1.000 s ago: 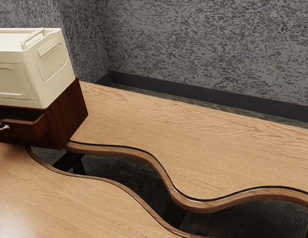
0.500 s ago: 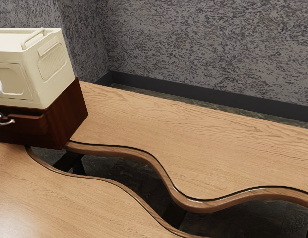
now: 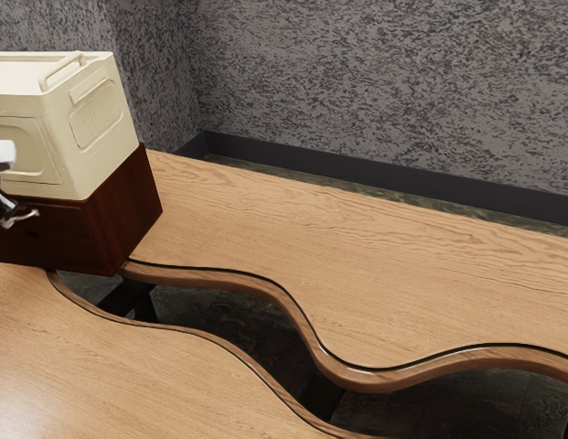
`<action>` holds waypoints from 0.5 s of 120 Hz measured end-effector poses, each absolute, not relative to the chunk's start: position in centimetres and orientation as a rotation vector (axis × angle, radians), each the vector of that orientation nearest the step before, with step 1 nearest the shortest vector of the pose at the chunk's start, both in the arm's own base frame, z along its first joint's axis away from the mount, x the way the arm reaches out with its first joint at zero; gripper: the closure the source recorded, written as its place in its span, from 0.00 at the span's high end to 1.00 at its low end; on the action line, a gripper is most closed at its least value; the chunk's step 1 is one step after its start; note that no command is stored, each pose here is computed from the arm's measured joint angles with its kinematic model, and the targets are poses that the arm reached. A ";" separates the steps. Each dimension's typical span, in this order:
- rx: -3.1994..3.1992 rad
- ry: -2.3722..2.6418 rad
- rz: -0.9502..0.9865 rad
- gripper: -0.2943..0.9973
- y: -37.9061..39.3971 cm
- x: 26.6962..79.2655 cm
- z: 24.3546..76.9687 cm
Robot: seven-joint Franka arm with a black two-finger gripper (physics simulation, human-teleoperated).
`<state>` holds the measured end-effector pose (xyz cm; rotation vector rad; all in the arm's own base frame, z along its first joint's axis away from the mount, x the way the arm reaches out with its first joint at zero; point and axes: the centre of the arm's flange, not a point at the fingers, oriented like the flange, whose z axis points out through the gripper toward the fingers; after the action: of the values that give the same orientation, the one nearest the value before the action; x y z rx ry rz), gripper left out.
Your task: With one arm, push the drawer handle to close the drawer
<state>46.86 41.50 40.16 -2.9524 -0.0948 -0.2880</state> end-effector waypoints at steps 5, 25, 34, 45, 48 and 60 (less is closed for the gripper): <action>-2.953 -0.092 -0.291 0.16 41.6 47.0 40.1; -2.950 -0.096 -0.295 0.18 41.9 46.9 40.0; -2.948 -0.094 -0.220 0.31 38.4 43.6 41.6; -2.931 -0.168 -0.149 0.47 33.7 38.4 47.4; -2.935 -0.203 -0.144 0.50 33.0 37.3 49.2; -2.989 -0.265 -0.133 0.60 30.1 35.2 53.9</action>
<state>35.20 30.13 53.88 -2.9886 -0.2651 -0.1331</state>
